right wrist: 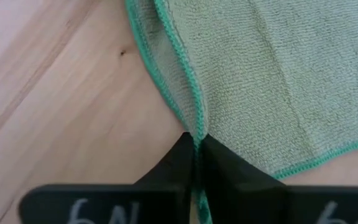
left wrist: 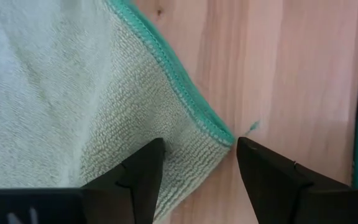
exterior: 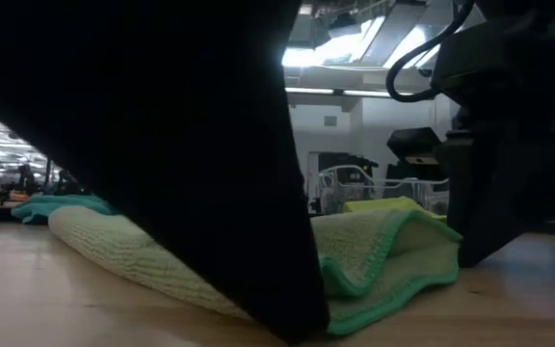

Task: Fold microfiber towels
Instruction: Fold the green microfiber towel

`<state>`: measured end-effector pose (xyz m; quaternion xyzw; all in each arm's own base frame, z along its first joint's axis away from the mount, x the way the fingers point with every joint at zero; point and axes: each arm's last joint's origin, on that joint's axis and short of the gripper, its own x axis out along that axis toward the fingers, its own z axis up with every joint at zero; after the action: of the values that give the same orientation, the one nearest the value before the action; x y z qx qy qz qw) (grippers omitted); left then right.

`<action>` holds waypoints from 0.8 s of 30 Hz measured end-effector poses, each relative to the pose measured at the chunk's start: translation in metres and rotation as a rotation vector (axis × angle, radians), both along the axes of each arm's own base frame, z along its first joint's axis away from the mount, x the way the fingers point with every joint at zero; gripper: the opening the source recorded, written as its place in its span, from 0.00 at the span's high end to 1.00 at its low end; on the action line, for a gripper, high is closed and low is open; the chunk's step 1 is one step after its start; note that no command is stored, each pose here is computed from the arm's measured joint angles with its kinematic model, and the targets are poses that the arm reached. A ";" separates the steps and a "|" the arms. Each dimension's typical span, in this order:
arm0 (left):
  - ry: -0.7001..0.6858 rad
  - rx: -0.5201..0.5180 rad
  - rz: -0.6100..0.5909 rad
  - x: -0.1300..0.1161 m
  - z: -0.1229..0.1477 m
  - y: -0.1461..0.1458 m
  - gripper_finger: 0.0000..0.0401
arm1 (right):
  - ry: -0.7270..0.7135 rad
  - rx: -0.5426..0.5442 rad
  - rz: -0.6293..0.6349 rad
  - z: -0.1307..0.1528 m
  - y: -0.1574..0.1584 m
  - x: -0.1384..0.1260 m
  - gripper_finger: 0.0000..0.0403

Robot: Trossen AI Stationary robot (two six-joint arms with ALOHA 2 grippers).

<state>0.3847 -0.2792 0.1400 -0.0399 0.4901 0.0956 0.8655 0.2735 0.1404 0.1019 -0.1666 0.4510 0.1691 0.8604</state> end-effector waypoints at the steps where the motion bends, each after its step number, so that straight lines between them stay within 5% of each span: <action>1: -0.005 0.006 0.002 0.000 0.000 0.000 0.51 | 0.000 0.000 0.000 0.000 0.000 0.000 0.94; 7: -0.014 0.002 0.028 0.000 0.000 0.001 0.60 | -0.003 0.003 0.000 0.000 0.000 0.000 0.97; 15: -0.013 -0.014 0.057 0.001 0.000 0.002 0.96 | -0.003 0.011 0.001 0.000 0.000 0.000 0.98; 24: -0.039 0.008 0.073 0.001 0.002 0.002 1.00 | -0.006 0.030 -0.012 0.006 0.001 0.001 0.98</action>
<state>0.3856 -0.2768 0.1421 -0.0562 0.4710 0.1284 0.8710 0.2743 0.1412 0.1074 -0.1517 0.4470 0.1702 0.8650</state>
